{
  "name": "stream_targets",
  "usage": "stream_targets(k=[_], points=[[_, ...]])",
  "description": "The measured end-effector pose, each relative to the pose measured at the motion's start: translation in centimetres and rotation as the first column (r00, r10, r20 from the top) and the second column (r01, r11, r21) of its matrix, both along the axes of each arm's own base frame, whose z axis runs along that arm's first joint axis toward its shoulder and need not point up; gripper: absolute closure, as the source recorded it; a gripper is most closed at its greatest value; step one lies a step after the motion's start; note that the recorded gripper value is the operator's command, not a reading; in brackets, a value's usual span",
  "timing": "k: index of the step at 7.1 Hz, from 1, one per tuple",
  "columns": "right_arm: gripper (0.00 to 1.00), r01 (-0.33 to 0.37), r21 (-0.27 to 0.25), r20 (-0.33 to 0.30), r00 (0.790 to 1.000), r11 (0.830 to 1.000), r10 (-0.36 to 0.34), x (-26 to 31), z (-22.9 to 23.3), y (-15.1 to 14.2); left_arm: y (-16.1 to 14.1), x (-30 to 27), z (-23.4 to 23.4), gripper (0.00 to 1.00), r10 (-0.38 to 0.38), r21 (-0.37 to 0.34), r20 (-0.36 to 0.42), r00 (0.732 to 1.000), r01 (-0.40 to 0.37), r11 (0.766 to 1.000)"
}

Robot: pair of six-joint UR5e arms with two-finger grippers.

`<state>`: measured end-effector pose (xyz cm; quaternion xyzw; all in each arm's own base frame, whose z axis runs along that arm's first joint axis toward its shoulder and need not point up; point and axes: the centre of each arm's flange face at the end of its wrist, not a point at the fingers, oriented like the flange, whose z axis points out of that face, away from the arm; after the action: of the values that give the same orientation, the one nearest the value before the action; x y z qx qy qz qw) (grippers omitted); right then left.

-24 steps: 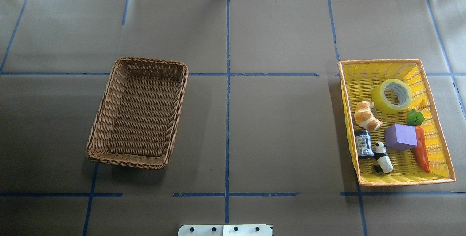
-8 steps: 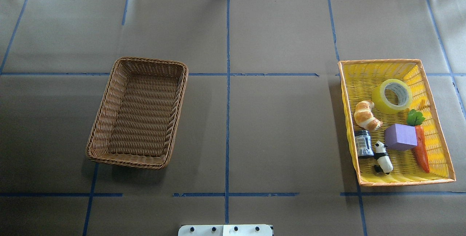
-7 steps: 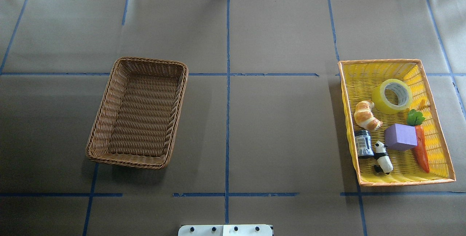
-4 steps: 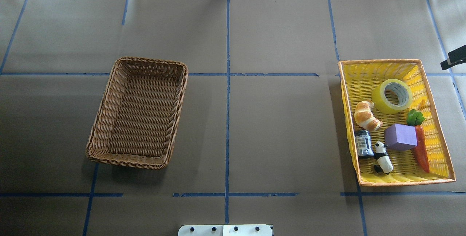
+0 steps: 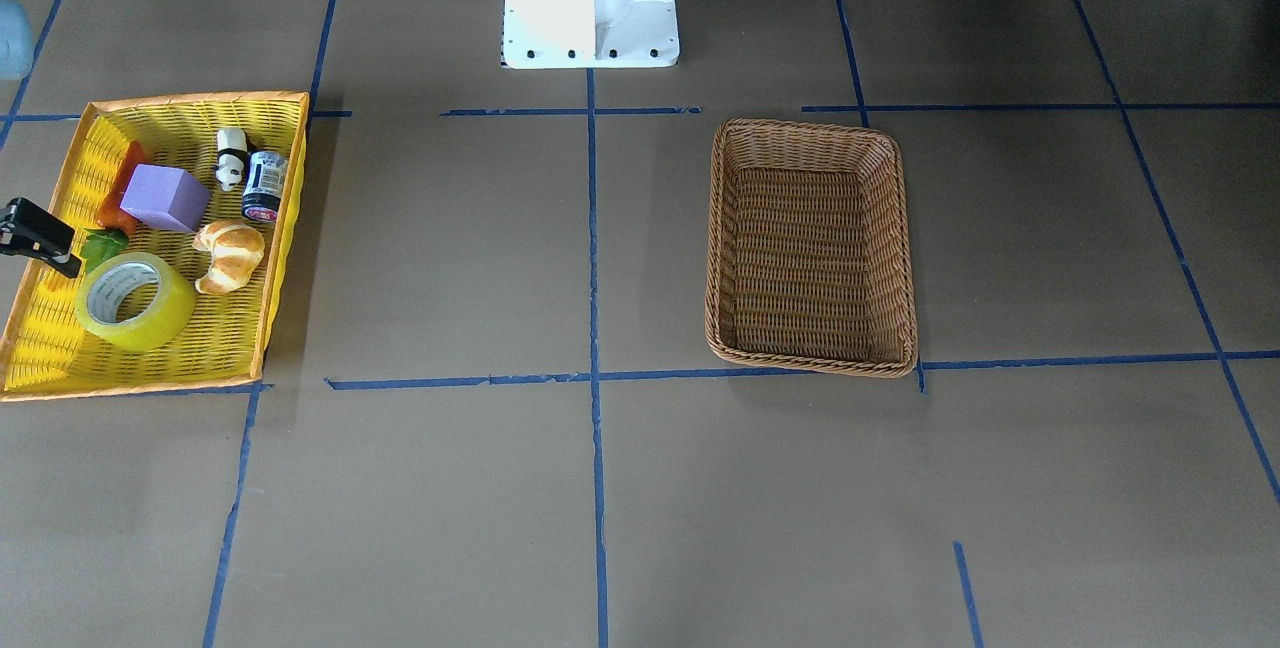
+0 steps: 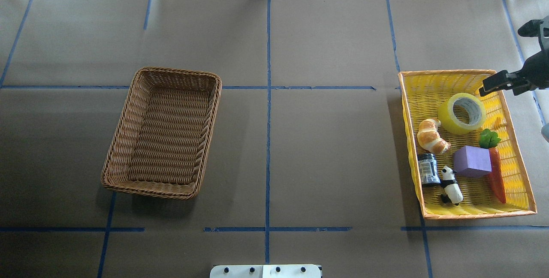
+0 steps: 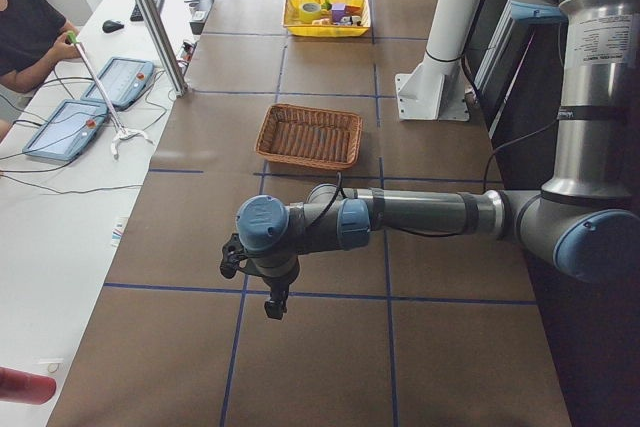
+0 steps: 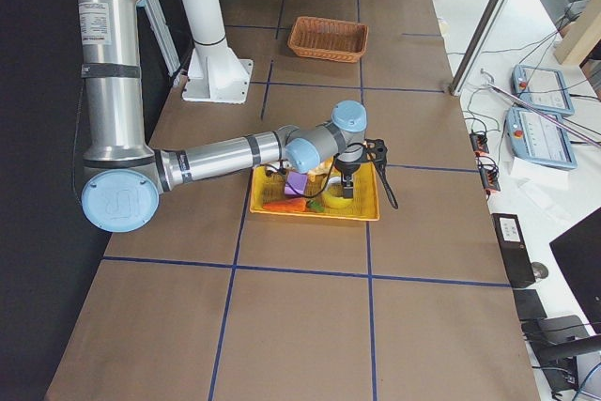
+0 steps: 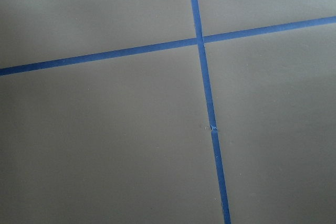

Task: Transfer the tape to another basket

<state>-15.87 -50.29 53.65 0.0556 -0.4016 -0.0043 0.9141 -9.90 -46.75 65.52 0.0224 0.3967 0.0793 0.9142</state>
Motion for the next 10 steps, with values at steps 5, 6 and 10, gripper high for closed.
stream_targets(k=[5,6,10], points=[[0.0,-0.021,-0.028,-0.036,0.999,0.999,0.02,-4.5,4.6,0.7,0.0,0.0,-0.1,0.0,0.0,0.002,0.0,1.0,0.0,1.0],[0.0,-0.016,-0.035,-0.039,0.999,0.999,0.015,-4.7,5.0,0.8,0.0,0.0,-0.1,0.0,0.0,0.003,0.0,1.0,0.0,1.0],[0.03,0.012,-0.048,-0.047,0.999,0.999,-0.015,-6.1,5.7,1.4,0.0,0.0,-0.2,0.0,0.0,0.004,0.0,1.0,0.0,1.0]])
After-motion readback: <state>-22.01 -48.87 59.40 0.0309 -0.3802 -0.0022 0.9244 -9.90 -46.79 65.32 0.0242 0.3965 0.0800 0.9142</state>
